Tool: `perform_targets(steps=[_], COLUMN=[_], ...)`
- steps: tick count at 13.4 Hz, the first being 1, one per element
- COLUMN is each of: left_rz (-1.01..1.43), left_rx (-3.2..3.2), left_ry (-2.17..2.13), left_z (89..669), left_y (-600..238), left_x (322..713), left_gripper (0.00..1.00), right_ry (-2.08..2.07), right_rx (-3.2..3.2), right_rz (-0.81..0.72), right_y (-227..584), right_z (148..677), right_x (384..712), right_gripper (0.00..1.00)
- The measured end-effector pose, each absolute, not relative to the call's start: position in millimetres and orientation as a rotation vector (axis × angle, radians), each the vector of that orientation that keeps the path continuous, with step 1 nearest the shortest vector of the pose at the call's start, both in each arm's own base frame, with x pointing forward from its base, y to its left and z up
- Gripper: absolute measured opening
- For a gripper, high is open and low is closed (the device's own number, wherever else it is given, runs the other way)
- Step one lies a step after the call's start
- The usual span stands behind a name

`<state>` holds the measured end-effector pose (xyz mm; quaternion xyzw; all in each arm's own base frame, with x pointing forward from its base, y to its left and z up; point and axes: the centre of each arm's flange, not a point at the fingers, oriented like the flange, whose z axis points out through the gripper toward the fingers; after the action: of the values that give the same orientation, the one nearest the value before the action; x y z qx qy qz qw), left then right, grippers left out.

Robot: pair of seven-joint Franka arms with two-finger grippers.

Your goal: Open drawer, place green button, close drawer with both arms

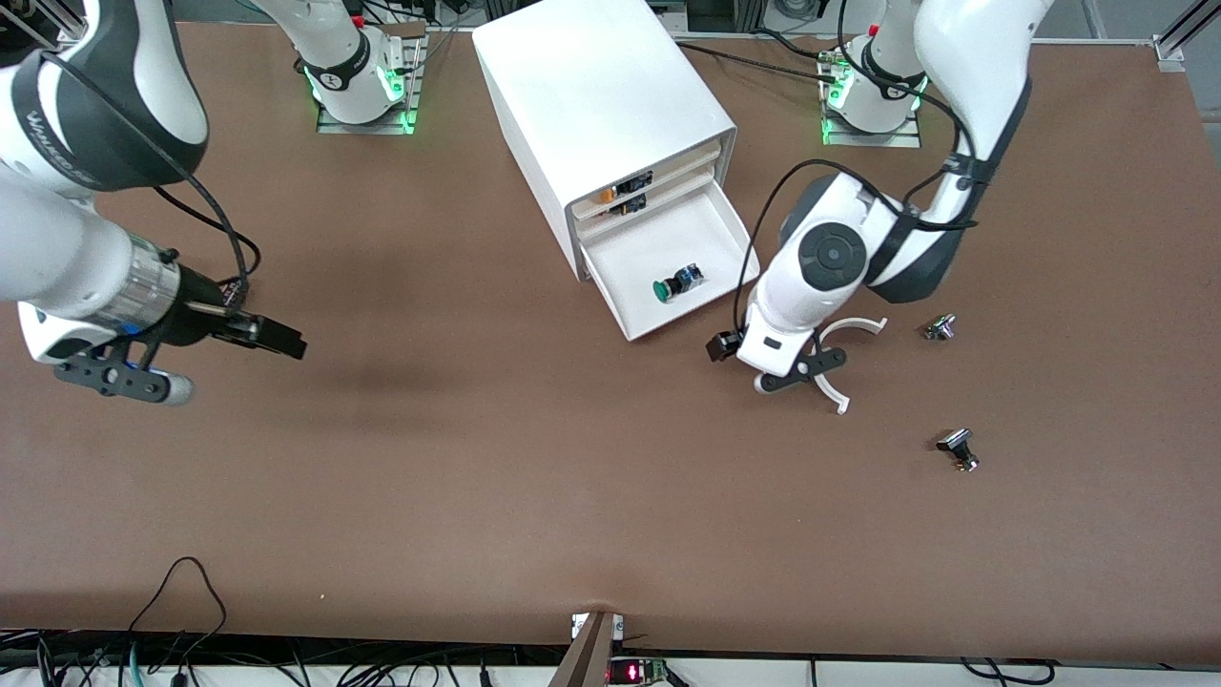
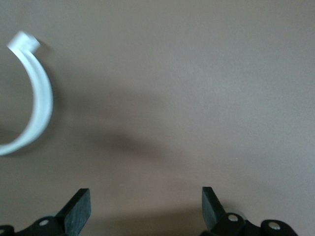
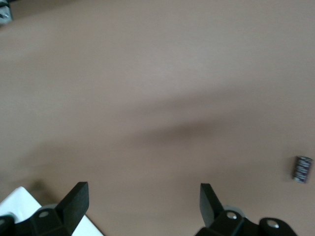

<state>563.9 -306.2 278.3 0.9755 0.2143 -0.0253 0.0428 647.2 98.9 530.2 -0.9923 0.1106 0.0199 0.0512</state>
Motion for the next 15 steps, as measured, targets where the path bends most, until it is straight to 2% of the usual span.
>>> perform_targets(steps=[4,15], left_rz=[-0.094,-0.141], left_rx=[2.960,2.985], left_ry=[0.743,0.746], left_z=[250,231], left_y=[-333,-375], left_x=[527,481], left_gripper=[1.00,1.00], right_ry=[0.255,0.159], right_rx=[-3.046,-3.157], right_rz=[0.036,-0.051], right_y=[78,50], right_z=[549,597], right_x=[617,520], right_gripper=[1.00,1.00])
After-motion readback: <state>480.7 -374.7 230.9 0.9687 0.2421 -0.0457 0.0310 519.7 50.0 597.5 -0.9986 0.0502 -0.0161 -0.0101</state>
